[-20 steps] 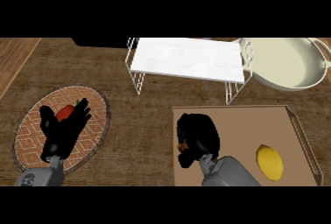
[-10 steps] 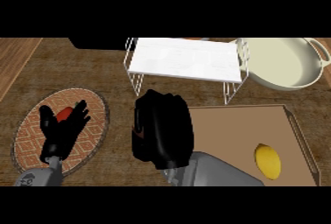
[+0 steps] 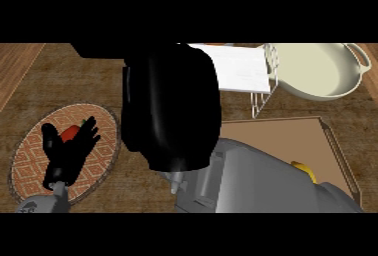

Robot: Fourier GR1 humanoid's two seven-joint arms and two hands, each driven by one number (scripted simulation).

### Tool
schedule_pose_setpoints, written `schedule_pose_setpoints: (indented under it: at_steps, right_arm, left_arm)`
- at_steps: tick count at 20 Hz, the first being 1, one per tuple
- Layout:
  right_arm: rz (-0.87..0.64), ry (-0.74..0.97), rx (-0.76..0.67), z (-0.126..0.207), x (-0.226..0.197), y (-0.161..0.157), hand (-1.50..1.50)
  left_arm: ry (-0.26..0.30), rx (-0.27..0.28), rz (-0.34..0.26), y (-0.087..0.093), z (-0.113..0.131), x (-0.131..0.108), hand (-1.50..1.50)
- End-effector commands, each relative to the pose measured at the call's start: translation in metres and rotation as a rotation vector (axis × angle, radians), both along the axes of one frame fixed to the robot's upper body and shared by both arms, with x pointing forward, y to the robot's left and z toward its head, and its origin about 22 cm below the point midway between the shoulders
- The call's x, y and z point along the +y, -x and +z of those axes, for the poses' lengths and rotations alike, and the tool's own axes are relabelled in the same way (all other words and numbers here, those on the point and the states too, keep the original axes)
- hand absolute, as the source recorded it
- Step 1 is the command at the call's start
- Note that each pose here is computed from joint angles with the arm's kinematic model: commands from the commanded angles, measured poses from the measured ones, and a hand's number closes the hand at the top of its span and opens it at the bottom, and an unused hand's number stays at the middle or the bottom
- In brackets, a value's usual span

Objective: Pick the sweet potato from the tray and place it in the tiered shelf

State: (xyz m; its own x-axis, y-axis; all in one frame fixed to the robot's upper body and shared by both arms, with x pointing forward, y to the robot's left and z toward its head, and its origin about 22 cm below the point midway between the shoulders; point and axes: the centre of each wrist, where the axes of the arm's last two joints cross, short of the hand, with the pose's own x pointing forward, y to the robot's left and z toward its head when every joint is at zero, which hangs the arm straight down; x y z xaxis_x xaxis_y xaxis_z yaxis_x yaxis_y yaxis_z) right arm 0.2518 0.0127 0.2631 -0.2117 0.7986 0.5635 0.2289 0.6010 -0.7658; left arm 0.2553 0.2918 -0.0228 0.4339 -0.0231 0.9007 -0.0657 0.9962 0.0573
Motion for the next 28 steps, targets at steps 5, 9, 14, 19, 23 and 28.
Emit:
schedule_pose_setpoints:
  at_steps: [5,9,14,19,23,28]
  right_arm:
    - [-0.19,-0.103,0.064,0.078,-0.011,-0.03,1.5]
    - [-0.232,-0.124,0.046,0.087,-0.025,-0.059,1.5]
    - [-0.224,-0.085,0.076,0.101,-0.026,-0.076,1.5]
    - [-0.186,-0.036,0.132,0.108,-0.027,-0.114,1.5]
    - [-0.185,0.028,0.137,0.077,-0.048,-0.139,1.5]
    - [-0.199,0.035,0.128,0.072,-0.061,-0.158,1.5]
  left_arm:
    - [0.012,0.007,0.023,-0.005,0.002,0.011,0.0]
    - [0.001,0.01,0.023,0.005,-0.006,-0.002,0.0]
    - [0.013,-0.003,0.017,0.007,-0.008,0.002,0.0]
    - [0.001,-0.004,-0.011,0.005,0.005,-0.005,0.0]
    - [0.003,0.011,0.004,0.008,-0.01,-0.003,0.0]
    - [0.01,-0.003,0.012,0.014,-0.005,-0.006,0.0]
